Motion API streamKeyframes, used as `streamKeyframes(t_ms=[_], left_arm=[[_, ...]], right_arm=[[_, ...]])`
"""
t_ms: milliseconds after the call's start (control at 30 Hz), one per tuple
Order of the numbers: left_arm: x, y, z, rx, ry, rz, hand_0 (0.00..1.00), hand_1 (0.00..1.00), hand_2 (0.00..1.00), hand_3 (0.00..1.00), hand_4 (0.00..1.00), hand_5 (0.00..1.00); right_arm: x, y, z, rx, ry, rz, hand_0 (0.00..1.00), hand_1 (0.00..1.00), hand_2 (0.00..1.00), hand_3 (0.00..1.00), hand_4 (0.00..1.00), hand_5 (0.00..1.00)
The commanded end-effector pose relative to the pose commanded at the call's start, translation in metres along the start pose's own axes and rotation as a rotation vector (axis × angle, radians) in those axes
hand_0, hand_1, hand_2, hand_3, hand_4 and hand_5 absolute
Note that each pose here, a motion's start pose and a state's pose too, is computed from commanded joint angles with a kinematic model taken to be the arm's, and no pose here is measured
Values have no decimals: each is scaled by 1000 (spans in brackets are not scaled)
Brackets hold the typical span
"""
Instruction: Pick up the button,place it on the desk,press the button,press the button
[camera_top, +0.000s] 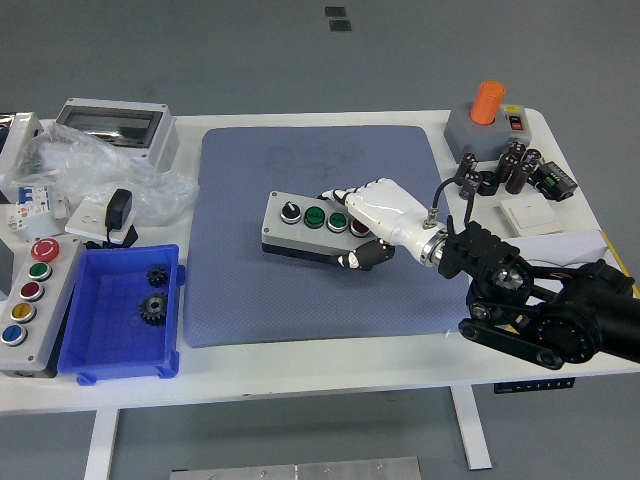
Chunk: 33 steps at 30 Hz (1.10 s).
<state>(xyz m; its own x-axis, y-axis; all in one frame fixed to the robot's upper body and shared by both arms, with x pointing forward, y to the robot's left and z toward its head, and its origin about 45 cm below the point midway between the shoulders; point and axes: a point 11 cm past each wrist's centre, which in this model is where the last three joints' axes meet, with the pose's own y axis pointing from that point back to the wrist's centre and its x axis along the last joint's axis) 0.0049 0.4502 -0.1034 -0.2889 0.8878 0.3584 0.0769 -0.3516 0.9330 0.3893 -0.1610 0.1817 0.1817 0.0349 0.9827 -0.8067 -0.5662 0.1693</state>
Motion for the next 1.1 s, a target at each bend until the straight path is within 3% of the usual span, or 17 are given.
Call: streamKeyframes(t_ms=[333,367,933,967,1100], left_arm=[[0,0,4,-7,0,-1,552,534,520,606,621,324],[0,0,4,-6,0,0,552,534,520,606,621,324],[-1,1,8,-15,2,-2,552,533,520,606,620,324],[-1,1,8,-16,2,-2,552,534,520,606,620,325],[0,1,10,-18,4,-1,552,534,520,606,620,325]], right_arm=[[-2,-4,-2,29,189,-16,569,574,499,538,162,2],[-2,-4,-3,31,196,-17,584,603,604,548,168,2],[-3,-7,4,-3,221,-69,591,614,624,560,184,2],[-3,-7,5,-5,221,-71,574,636,671,665,357,2],[-3,-7,7,-16,214,-81,574,636,671,665,357,2]])
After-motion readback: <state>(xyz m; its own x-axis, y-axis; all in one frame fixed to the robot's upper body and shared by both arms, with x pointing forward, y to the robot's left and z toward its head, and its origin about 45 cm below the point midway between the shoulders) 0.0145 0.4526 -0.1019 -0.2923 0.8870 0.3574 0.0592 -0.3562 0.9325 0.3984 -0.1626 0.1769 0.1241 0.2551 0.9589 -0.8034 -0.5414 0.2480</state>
